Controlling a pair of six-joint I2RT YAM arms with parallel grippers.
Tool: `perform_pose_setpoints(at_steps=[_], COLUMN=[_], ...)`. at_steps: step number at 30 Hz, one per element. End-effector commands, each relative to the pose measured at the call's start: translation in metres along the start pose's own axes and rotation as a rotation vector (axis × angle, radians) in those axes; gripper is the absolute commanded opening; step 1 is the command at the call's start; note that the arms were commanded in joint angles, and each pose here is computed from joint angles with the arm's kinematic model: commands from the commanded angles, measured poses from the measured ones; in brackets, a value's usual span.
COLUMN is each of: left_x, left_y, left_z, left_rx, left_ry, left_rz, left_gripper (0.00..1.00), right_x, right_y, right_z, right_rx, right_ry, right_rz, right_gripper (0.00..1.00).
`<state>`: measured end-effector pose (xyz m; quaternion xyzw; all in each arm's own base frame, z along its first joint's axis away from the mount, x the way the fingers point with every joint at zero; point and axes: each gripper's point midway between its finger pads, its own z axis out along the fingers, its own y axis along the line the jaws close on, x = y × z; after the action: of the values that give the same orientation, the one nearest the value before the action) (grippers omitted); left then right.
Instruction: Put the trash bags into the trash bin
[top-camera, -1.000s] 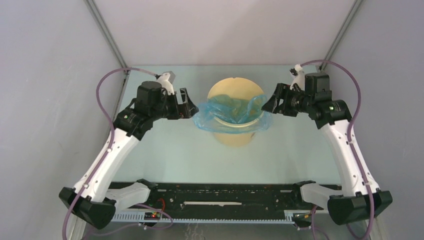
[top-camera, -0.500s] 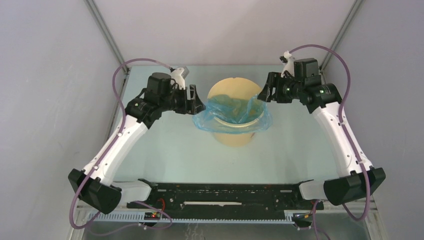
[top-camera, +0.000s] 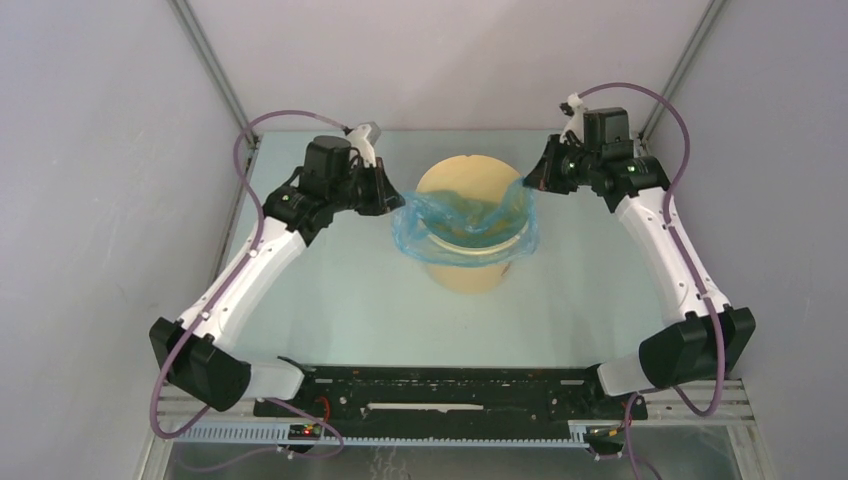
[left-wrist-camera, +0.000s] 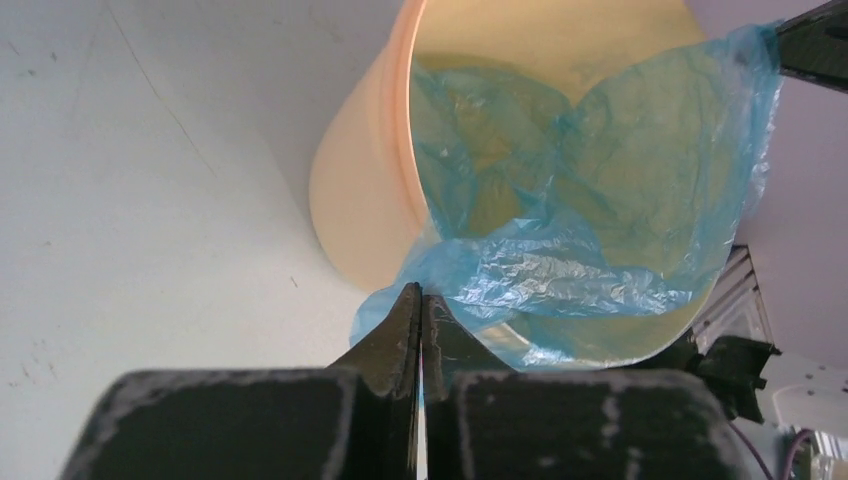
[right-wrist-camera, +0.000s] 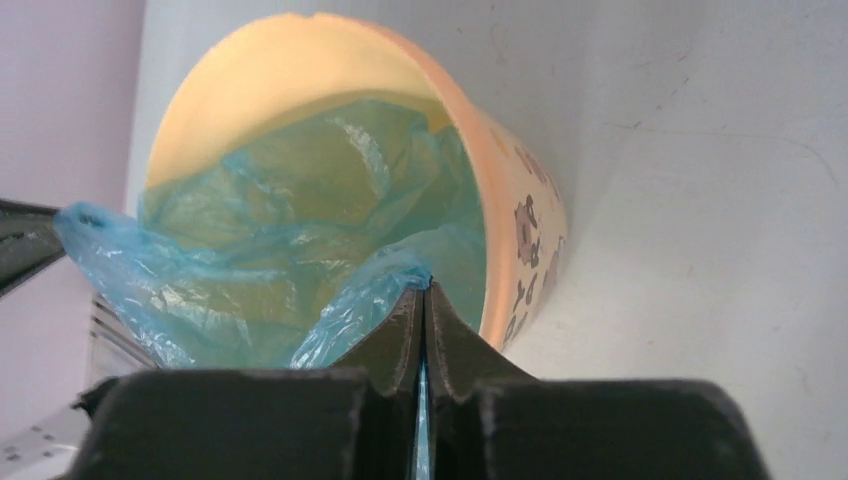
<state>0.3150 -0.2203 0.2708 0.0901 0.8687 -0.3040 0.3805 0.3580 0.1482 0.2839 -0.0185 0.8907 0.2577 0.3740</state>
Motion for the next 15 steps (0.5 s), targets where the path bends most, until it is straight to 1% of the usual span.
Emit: perform_pose_setpoints(at_steps=[1, 2, 4, 6, 11, 15], left_x=[-0.057, -0.061, -0.067, -0.073, -0.087, -0.094], left_y=[-0.008, -0.004, 0.001, 0.003, 0.017, 0.028], left_z=[-0.012, -0.010, -0.003, 0.004, 0.021, 0.035], left_rx=[-0.022, -0.040, -0.055, -0.049, -0.057, -0.046], left_ry=[-0.190, -0.202, -0.212, -0.216, -0.226, -0.214], left_rz=[-0.093, -0.126, -0.235, -0.296, -0.401, -0.459], left_gripper=[0.00, 0.00, 0.00, 0.00, 0.00, 0.00], right_x=[-0.033, -0.034, -0.035, -0.038, -0.047, -0.052], right_y=[-0.003, -0.004, -0.007, -0.012, -0.025, -0.034], right_z=[0.002, 0.005, 0.012, 0.019, 0.030, 0.041], right_rx=[-0.055, -0.073, -0.096, -0.103, -0.104, -0.130], right_ry=[-0.075, -0.067, -0.047, -0.038, -0.046, -0.033], right_rz=[0.090, 0.108, 0.139, 0.168, 0.233, 0.280], right_gripper=[0.01, 0.00, 0.00, 0.00, 0.00, 0.00])
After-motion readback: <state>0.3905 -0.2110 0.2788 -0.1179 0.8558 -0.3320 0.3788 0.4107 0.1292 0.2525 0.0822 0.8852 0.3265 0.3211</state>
